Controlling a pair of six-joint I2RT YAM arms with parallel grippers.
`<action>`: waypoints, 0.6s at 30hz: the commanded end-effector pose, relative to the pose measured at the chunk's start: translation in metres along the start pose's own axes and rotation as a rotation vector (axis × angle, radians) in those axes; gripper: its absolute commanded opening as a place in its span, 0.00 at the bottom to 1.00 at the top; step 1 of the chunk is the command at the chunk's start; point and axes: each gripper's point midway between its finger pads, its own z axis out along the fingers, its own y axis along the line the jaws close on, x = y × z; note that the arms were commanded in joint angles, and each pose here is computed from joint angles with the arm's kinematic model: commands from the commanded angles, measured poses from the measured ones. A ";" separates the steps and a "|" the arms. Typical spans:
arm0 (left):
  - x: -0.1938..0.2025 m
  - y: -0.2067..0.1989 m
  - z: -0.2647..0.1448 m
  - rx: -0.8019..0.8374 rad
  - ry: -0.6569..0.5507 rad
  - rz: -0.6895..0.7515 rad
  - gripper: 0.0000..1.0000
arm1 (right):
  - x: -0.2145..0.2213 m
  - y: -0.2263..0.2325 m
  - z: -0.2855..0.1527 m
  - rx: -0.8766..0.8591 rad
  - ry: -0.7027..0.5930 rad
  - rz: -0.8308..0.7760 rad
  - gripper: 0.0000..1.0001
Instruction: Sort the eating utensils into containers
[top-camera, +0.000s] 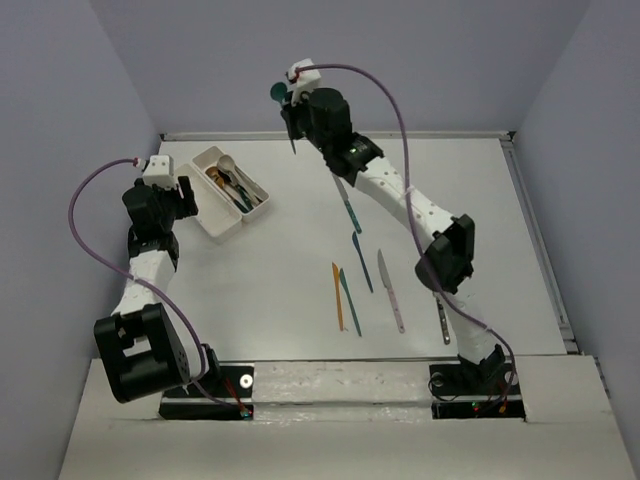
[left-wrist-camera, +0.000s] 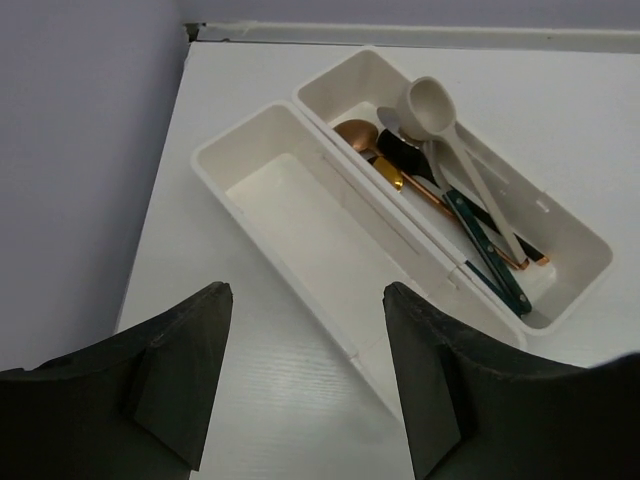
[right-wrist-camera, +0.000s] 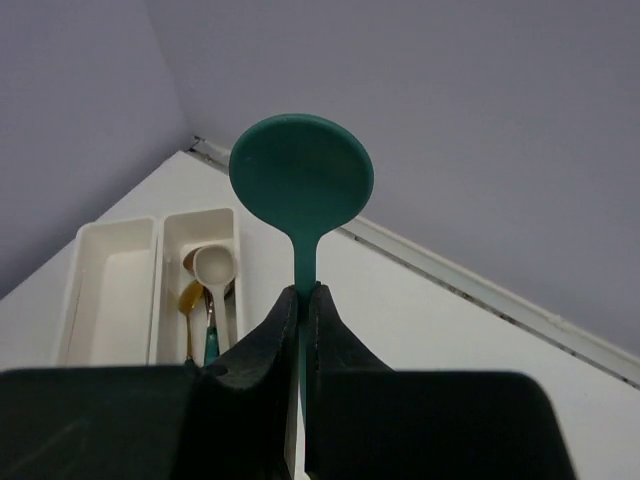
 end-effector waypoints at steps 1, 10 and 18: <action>-0.005 0.028 -0.006 -0.108 -0.023 0.042 0.73 | -0.015 0.067 0.038 -0.160 -0.194 -0.033 0.00; 0.005 0.023 -0.003 -0.073 -0.009 0.025 0.74 | 0.042 0.108 0.081 -0.240 -0.342 0.007 0.00; 0.008 0.020 -0.001 -0.054 -0.003 0.017 0.74 | 0.116 0.135 0.093 -0.279 -0.210 0.038 0.00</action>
